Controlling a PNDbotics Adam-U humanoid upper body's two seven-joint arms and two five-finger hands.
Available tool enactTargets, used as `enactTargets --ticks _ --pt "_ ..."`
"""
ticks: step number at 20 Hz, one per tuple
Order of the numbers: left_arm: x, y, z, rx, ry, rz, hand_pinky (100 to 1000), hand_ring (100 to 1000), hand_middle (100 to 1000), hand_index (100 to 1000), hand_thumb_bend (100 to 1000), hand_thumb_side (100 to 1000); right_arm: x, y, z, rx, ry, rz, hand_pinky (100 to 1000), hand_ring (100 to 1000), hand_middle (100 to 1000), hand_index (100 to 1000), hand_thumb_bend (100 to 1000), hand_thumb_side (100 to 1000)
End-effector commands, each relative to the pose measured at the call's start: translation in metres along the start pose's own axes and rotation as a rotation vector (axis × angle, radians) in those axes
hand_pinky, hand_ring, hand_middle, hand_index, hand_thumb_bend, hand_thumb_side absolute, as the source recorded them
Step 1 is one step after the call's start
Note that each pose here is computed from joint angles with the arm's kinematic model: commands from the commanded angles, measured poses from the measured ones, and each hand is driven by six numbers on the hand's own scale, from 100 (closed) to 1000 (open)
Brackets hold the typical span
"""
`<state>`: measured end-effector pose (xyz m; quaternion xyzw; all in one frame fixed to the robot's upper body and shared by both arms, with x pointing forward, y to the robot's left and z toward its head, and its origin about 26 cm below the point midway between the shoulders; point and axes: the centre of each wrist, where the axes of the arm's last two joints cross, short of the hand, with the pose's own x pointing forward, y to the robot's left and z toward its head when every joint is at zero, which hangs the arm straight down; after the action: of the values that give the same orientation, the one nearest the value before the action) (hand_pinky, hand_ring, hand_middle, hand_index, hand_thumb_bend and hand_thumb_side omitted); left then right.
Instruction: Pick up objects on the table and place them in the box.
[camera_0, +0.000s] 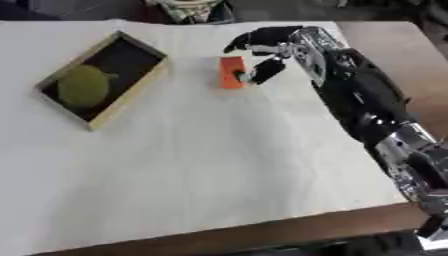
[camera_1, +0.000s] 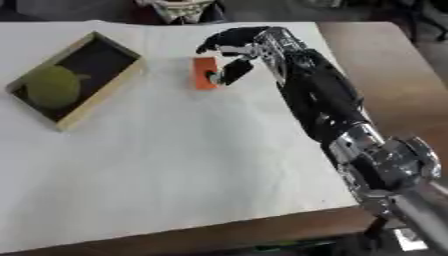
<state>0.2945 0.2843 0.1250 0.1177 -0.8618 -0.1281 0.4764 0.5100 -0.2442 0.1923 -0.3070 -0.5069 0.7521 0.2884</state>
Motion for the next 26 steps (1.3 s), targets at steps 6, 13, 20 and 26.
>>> enactTargets --ticks 6,13,20,26 --pt "0.005 0.004 -0.004 -0.002 -0.024 -0.015 515 926 697 803 100 728 -0.002 -0.004 -0.001 -0.019 0.043 0.035 886 938 854 990 100 677" --pt "0.005 0.004 -0.003 -0.003 -0.023 -0.015 515 926 698 803 100 729 -0.002 -0.002 -0.002 -0.063 0.035 0.024 844 873 624 956 100 403" --pt "0.005 0.004 -0.003 -0.005 -0.023 -0.014 515 927 698 803 100 727 0.002 -0.027 -0.003 -0.183 -0.003 -0.02 840 846 547 947 100 316" --pt "0.005 0.003 -0.003 -0.013 -0.025 -0.009 515 927 698 803 100 726 0.027 -0.072 -0.015 -0.282 -0.06 -0.037 839 839 535 946 100 279"
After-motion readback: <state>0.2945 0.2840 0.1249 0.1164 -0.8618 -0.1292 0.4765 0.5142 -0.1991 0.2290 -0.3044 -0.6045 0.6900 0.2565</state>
